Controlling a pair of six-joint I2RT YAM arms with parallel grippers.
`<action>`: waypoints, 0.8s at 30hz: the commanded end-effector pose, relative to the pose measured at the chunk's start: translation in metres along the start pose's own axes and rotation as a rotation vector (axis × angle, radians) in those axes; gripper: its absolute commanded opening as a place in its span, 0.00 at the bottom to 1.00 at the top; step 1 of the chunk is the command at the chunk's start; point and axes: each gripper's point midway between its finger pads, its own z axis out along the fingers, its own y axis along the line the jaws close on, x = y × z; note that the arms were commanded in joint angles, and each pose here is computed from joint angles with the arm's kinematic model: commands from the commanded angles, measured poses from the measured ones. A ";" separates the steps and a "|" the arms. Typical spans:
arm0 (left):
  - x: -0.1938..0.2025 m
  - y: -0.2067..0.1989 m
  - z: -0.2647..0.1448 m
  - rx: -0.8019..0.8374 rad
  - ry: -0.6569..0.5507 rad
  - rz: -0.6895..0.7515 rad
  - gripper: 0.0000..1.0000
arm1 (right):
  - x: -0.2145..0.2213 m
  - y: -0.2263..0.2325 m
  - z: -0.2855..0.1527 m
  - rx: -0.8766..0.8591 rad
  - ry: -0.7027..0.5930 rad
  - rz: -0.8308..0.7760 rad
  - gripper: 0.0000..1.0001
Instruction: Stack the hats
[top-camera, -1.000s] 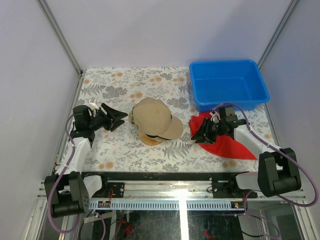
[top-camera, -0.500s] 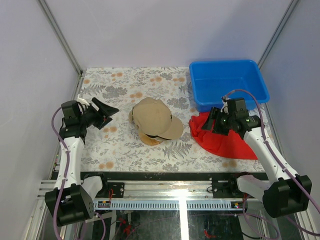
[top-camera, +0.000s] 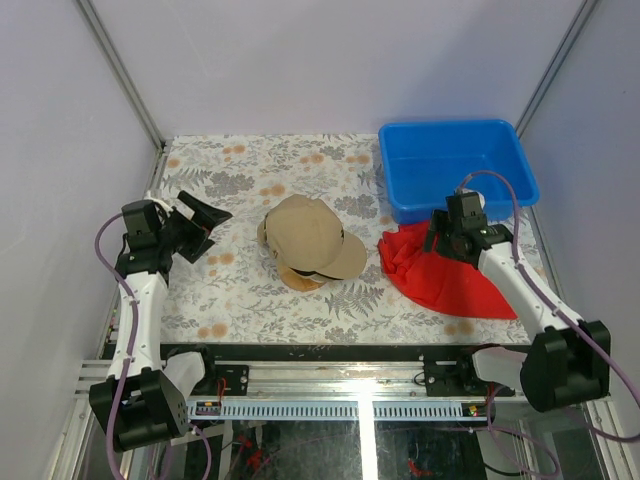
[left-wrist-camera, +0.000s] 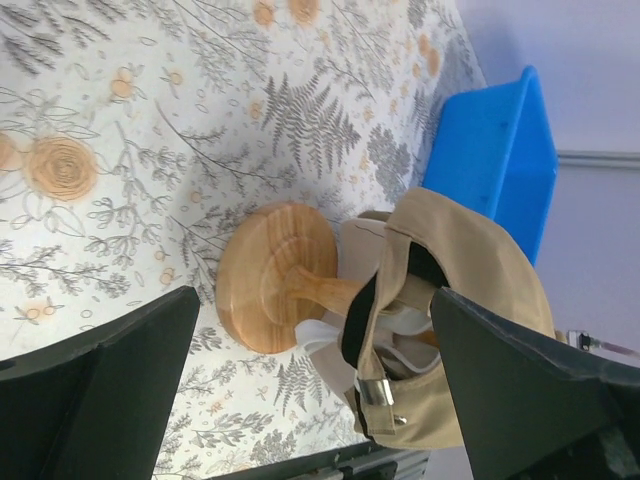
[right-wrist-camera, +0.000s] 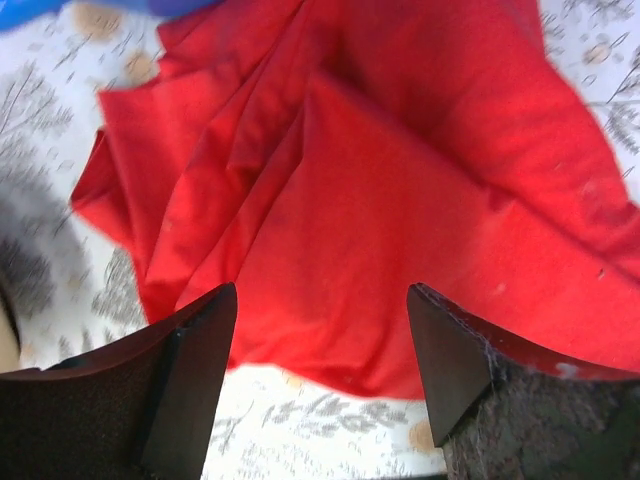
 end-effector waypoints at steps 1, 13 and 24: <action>-0.017 0.009 -0.002 -0.062 -0.094 0.002 1.00 | -0.057 -0.004 0.020 0.087 -0.199 0.059 0.75; -0.035 0.012 0.012 -0.075 -0.124 0.087 1.00 | -0.148 0.023 0.104 0.184 -0.289 0.008 0.75; -0.060 0.017 -0.014 -0.185 -0.272 0.185 1.00 | -0.213 0.001 0.144 0.290 -0.339 -0.021 0.75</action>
